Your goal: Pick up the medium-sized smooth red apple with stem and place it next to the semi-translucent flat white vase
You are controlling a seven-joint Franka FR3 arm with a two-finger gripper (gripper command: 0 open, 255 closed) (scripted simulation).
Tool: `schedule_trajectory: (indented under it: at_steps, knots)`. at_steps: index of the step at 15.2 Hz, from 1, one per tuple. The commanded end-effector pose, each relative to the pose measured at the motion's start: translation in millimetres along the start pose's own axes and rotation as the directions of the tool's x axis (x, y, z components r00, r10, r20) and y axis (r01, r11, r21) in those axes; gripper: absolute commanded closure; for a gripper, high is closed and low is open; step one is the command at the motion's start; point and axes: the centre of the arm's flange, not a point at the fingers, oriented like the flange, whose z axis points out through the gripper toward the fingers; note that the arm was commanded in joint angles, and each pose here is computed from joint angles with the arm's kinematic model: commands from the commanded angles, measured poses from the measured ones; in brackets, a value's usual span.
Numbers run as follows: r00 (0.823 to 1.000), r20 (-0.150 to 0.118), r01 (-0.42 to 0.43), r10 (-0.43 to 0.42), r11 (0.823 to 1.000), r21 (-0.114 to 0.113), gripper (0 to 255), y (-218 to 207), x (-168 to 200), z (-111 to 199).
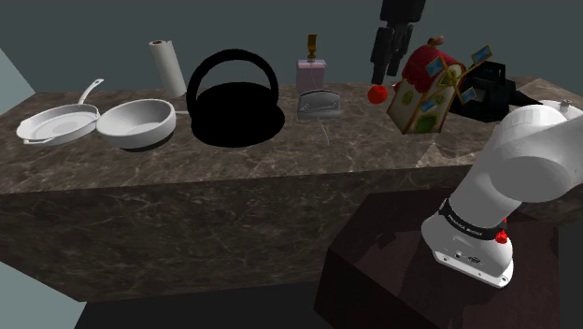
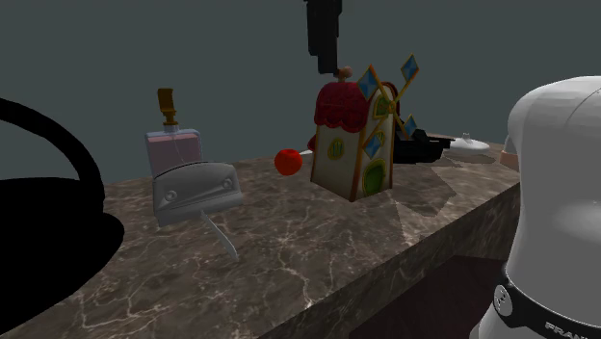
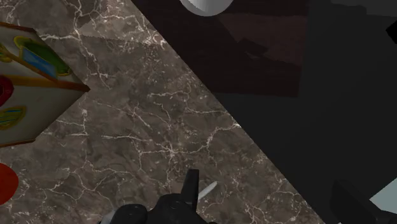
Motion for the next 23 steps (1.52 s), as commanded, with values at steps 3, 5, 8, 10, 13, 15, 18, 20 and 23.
schedule_trajectory:
  at_steps: [3, 5, 8, 10, 13, 15, 18, 20, 23]
  knots:
    - [1.000, -0.007, -0.027, 0.027, 1.000, -0.013, 0, 18.5, 12.4, 9.7]
    - [0.998, -0.014, -0.053, 0.053, 0.998, -0.026, 0, 37.5, 24.3, 19.0]
    - [0.995, -0.025, -0.094, 0.093, 0.995, -0.046, 0, 66.9, 41.3, 32.4]
    - [0.992, -0.033, -0.120, 0.119, 0.991, -0.058, 0, 86.9, 52.1, 40.9]
    - [0.987, -0.045, -0.160, 0.157, 0.984, -0.077, 0, 117.7, 67.3, 53.1]
    - [0.982, -0.054, -0.187, 0.183, 0.978, -0.089, 0, 138.7, 76.8, 60.7]
    - [0.973, -0.067, -0.227, 0.221, 0.968, -0.106, 0, 170.9, 90.1, 71.6]
    - [0.966, -0.076, -0.253, 0.246, 0.960, -0.118, 0, 192.7, 98.4, 78.4]
    - [0.955, -0.091, -0.293, 0.282, 0.947, -0.134, 0, 226.0, 109.7, 88.0]
